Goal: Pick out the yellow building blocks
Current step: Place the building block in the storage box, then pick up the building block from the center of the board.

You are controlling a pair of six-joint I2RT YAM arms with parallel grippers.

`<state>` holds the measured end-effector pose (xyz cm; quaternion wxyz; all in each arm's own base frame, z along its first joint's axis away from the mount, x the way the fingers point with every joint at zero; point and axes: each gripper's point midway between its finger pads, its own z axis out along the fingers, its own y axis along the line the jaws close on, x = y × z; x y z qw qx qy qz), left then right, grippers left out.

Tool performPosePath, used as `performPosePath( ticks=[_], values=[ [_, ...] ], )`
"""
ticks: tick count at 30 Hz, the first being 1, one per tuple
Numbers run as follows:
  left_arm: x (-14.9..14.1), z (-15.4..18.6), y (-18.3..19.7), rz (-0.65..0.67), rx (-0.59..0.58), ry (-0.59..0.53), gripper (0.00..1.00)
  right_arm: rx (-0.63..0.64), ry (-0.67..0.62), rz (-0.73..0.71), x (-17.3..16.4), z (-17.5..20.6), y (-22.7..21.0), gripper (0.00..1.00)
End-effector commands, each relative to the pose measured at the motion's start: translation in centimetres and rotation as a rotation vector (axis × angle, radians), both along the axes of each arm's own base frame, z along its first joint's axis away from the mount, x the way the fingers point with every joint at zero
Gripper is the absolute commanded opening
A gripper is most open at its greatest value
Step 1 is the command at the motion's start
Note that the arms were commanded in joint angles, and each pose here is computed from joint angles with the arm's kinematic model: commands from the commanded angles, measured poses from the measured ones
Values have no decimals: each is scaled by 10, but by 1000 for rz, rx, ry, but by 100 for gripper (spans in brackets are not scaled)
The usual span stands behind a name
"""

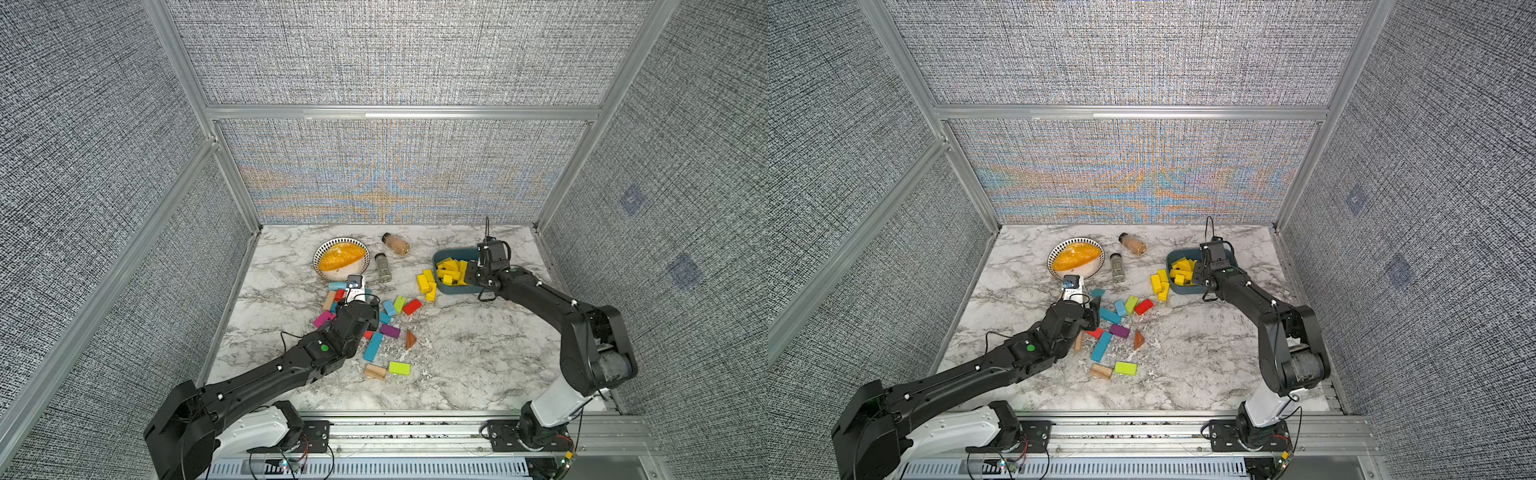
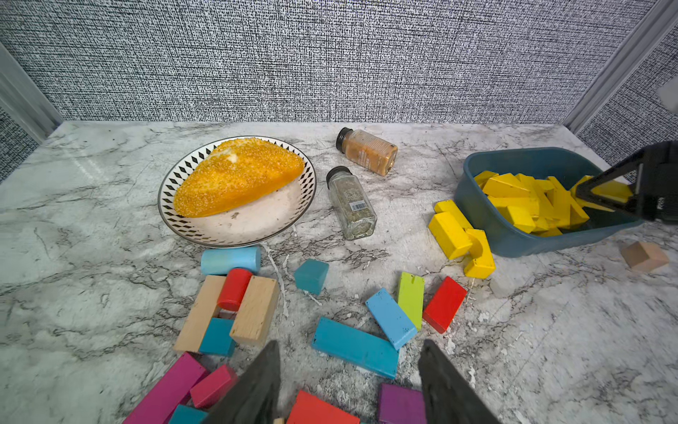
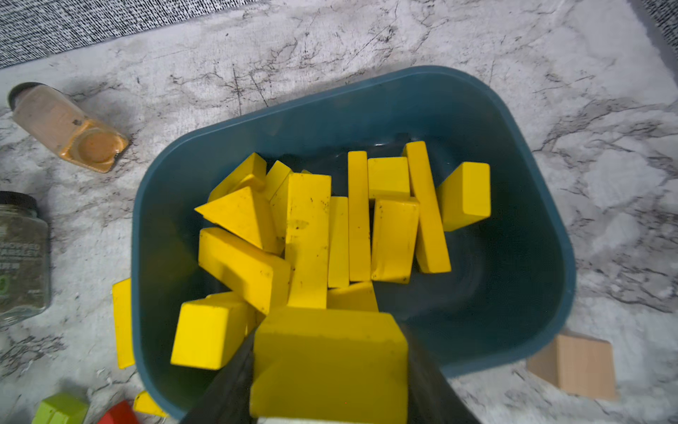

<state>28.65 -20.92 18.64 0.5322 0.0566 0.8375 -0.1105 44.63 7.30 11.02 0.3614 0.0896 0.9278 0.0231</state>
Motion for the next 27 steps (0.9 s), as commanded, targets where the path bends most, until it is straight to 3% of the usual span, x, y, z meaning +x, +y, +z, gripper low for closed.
performPosePath(
  ticks=[1,8,13,20,27],
  values=[
    [0,-1,5,21,7,1,62,9,-17,13,17,-4,-2,34],
    [-1,3,10,39,4,-10,61,-4,52,-9,30,-38,-13,36],
    [0,3,10,44,4,-12,62,-4,57,-7,29,-39,-13,54],
    [3,6,3,23,11,-15,62,-17,-2,3,26,-6,-16,76],
    [3,6,-2,3,0,-11,63,-17,-64,58,5,42,4,79]
  ],
)
